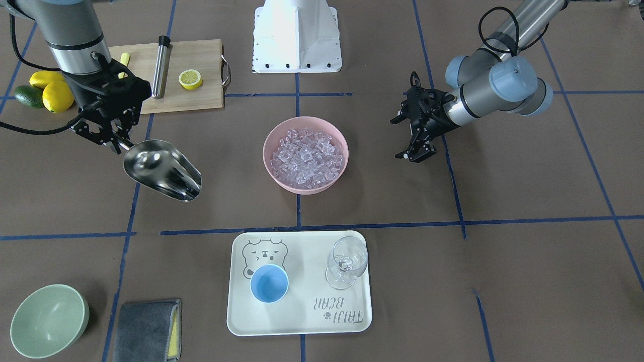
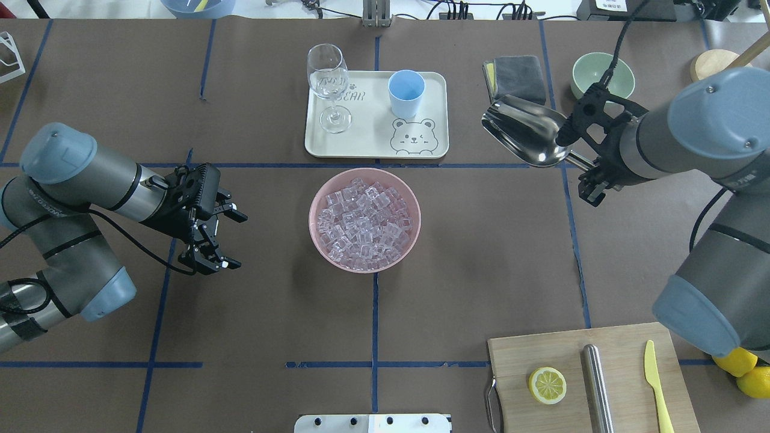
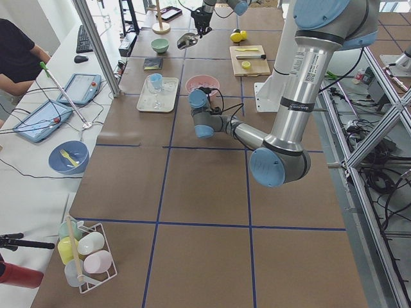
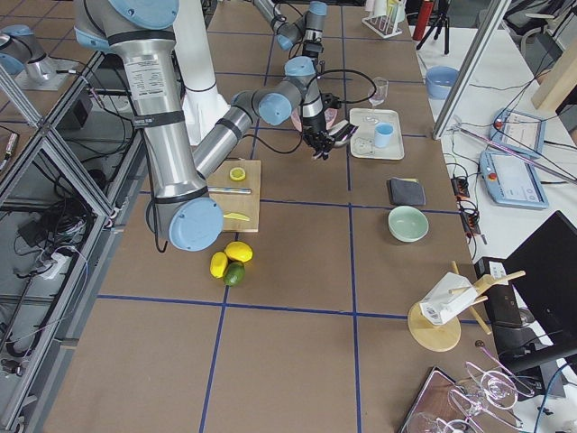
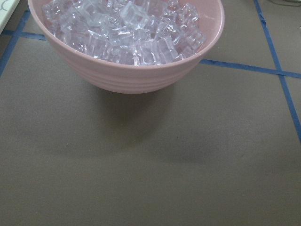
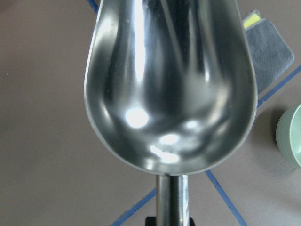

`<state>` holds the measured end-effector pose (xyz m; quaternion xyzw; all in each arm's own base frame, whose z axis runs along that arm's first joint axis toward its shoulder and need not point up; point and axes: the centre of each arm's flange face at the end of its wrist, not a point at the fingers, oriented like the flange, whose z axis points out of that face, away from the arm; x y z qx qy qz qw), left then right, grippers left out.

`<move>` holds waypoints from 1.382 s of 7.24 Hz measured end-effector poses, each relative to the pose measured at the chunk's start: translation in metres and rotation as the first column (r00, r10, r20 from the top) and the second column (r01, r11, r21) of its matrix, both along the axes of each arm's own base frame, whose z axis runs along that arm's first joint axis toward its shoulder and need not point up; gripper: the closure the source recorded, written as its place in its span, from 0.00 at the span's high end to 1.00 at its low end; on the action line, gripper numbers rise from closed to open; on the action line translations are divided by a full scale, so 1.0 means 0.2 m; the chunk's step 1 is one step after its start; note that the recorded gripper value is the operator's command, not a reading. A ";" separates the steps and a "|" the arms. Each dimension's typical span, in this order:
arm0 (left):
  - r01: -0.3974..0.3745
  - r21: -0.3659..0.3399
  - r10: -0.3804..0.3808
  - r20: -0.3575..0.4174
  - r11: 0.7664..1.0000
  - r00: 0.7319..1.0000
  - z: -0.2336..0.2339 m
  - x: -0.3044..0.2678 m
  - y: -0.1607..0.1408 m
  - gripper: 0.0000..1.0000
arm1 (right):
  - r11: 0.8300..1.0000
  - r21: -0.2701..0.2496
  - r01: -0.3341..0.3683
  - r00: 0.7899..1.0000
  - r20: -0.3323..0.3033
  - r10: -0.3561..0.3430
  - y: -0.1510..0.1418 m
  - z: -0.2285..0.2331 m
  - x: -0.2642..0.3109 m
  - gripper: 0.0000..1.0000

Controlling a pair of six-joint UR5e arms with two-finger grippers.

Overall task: Put ice in cup with scoop
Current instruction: 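Lift the scoop with the right gripper and carry it toward the pink bowl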

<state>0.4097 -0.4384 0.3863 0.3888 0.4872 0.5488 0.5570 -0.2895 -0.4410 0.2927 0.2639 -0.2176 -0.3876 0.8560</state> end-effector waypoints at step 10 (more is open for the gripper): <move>-0.015 0.008 0.015 -0.012 1.000 1.000 -0.05 0.06 0.02 1.00 | 0.941 -0.034 0.337 0.914 -0.229 -0.336 0.06 -0.45 -0.46 0.00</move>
